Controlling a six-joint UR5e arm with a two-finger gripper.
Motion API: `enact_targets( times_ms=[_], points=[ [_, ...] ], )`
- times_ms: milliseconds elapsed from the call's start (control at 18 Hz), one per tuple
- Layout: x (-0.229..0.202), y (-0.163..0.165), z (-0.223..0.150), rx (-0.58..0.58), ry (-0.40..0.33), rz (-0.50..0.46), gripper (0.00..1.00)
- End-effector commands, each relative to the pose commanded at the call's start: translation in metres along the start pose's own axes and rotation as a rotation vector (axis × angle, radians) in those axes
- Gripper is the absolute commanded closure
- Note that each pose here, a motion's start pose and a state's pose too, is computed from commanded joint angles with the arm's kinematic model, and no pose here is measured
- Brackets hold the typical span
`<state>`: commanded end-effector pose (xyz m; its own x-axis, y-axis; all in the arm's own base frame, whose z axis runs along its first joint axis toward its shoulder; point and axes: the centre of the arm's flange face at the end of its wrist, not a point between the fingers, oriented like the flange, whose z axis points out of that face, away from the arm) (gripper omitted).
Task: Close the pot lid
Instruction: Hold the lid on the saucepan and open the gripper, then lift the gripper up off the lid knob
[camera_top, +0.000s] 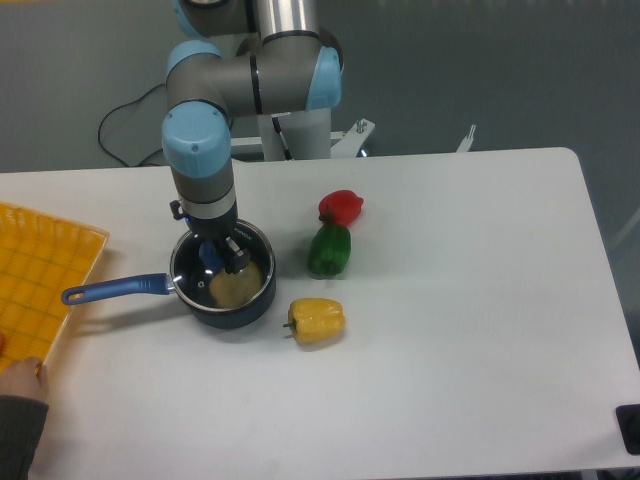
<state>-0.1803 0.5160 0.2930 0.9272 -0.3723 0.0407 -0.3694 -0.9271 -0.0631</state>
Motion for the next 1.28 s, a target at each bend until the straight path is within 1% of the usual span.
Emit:
enact_targets(
  times_ms=[56, 222, 278, 333, 389, 556, 667, 833, 1111, 1278],
  points=[
    [0.000, 0.000, 0.000, 0.000, 0.000, 0.000, 0.31],
    [0.000, 0.000, 0.000, 0.000, 0.000, 0.000, 0.18],
    [0.000, 0.000, 0.000, 0.000, 0.000, 0.000, 0.10],
    [0.000, 0.000, -0.001, 0.001, -0.001, -0.001, 0.04],
    [-0.001, 0.000, -0.001, 0.002, -0.003, -0.003, 0.01],
    [-0.001, 0.000, -0.002, 0.001, -0.005, -0.003, 0.01],
    [-0.001, -0.001, -0.005, 0.005, -0.010, -0.021, 0.01],
    [0.001, -0.006, -0.017, 0.016, -0.027, -0.038, 0.00],
    [0.021, -0.015, -0.035, 0.031, -0.048, -0.033, 0.00],
    [0.021, -0.013, -0.049, 0.048, -0.070, -0.035, 0.00]
  ],
)
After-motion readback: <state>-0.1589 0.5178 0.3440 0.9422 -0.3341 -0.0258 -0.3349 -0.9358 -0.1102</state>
